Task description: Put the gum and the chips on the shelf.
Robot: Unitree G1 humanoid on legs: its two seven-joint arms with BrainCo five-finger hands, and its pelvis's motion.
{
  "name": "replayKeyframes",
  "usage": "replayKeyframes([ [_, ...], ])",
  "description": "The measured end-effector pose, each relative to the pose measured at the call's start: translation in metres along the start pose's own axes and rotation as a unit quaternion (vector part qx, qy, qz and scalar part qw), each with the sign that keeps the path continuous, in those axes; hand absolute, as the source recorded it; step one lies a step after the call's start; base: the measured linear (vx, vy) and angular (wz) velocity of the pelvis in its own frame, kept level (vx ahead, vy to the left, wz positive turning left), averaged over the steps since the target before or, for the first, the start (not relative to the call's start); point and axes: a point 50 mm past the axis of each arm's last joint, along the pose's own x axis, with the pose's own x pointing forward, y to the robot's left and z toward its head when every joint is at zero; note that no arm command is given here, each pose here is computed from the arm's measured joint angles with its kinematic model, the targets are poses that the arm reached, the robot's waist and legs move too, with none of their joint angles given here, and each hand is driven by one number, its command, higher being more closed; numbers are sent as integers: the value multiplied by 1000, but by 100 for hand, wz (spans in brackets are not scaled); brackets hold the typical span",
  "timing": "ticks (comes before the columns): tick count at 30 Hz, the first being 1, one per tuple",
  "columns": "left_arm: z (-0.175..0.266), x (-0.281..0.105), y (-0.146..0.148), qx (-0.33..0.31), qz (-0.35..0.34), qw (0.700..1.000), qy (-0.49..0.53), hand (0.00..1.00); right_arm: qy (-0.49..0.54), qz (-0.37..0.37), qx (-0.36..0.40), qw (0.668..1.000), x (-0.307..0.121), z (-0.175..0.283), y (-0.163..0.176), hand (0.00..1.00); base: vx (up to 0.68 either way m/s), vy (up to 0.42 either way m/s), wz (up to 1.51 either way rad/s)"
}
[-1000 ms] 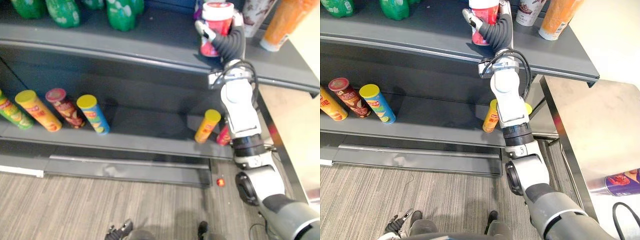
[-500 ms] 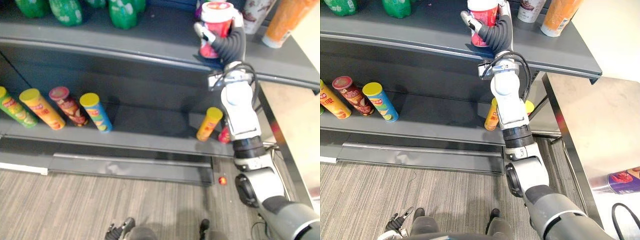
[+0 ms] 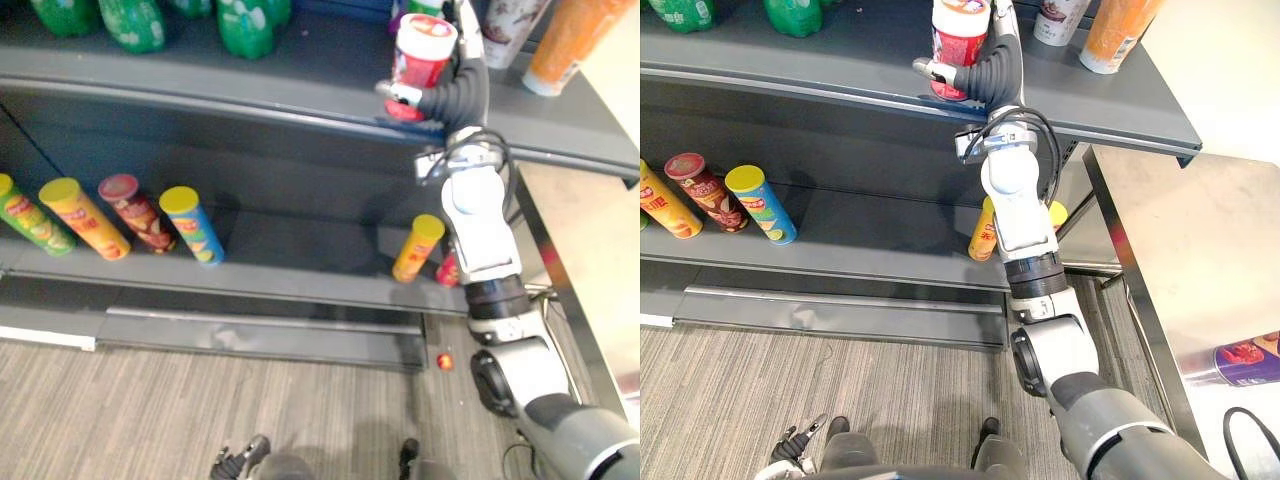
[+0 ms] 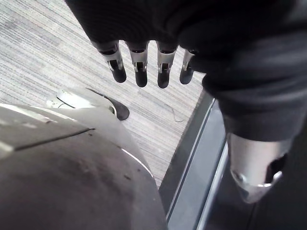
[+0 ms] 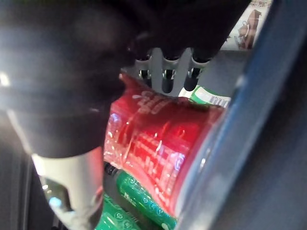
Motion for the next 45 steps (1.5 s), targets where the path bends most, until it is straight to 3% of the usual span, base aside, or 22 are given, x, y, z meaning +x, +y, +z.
replayKeyframes([
  [6,0,0,0,0,-1,1000,-1,0,1,-7,21,1000,0,0,-4,0,4,0,1],
  [22,-2,-1,3,-2,4,1000,3,0,-59,-69,88,992,-2,28,-58,0,32,5,-5],
  [32,-10,-3,5,-1,7,1000,15,0,-157,-11,153,976,-2,68,-45,0,7,4,-5],
  [37,-16,-5,9,0,14,1000,23,0,-179,4,149,972,-3,76,-57,0,-32,-6,-1],
  [41,-24,-8,16,3,24,999,33,0,-228,-18,104,968,-31,84,-89,0,25,1,-14],
  [45,-28,-9,18,3,26,999,40,0,-168,-45,93,980,-80,53,-124,0,8,6,-16],
])
